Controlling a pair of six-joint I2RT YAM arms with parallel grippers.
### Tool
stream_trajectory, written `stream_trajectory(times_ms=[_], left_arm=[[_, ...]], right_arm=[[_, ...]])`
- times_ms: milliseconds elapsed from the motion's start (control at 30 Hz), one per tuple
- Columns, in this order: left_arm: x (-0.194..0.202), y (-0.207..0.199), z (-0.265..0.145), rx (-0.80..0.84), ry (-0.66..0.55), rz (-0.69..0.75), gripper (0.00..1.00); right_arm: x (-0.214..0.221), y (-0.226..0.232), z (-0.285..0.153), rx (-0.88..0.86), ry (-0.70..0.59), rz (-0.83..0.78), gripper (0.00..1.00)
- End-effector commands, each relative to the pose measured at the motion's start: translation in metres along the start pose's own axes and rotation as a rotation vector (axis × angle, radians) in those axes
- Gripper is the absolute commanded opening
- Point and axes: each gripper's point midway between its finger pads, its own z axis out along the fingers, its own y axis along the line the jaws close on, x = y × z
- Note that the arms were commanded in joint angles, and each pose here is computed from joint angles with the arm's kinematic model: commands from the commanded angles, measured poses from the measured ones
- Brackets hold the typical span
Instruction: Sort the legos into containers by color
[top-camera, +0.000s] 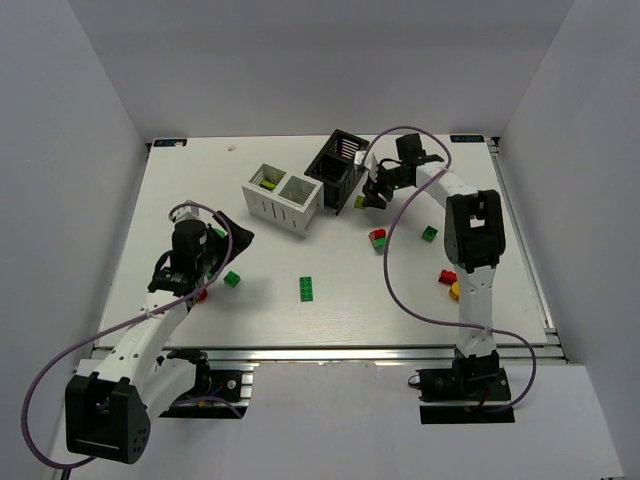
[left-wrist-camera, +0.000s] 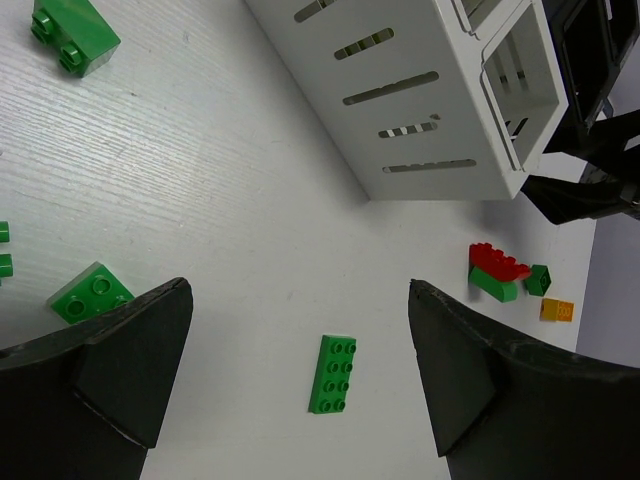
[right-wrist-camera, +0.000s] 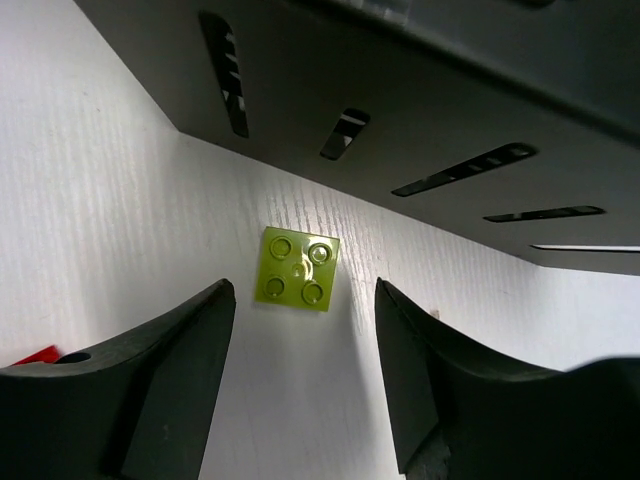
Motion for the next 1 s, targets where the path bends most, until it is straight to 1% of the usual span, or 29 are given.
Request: stream_trajectory(times_ms=[0, 167, 433, 633, 733, 800, 833, 933, 967], left_arm=[[-0.013, -0.008, -0.003, 0.007, -0.029, 0.008, 0.98], [-0.016, -0.003, 0.000, -0.021, -0.044, 0.012, 0.98], [-0.017, -0.003, 0.002, -0.035, -0.039, 0.025, 0.98], [-0.017, -0.002, 0.003, -0.033, -0.041, 0.020, 0.98], [-0.017, -0.002, 0.004, -0.034, -0.039, 0.019, 0.98], [-0.018, -0.003, 0.004, -0.030, -0.044, 0.021, 0.98], [-0.017, -0.003, 0.004, -0.032, -0.041, 0.022, 0.98], [-0.019, -0.005, 0.003, -0.021, -0.048, 0.022, 0.98], [-0.019, -0.005, 0.003, -0.018, -0.051, 0.022, 0.98]], right_arm=[[-0.005, -0.008, 0.009, -0.008, -0.024, -0.053, 0.64], [0.002, -0.002, 0.019, -0.027, -0.005, -0.069, 0.64], [0.008, -0.007, 0.030, -0.018, 0.007, -0.049, 0.62], [0.016, -0.004, 0.030, -0.029, 0.033, -0.041, 0.55], [0.020, 0.002, 0.029, -0.042, 0.049, -0.038, 0.50], [0.020, 0.006, 0.027, -0.046, 0.053, -0.036, 0.44], [0.018, 0.006, 0.026, -0.045, 0.048, -0.040, 0.37], [0.010, 0.013, 0.017, -0.048, 0.036, -0.045, 0.25], [0.006, 0.014, 0.012, -0.043, 0.029, -0.052, 0.18]])
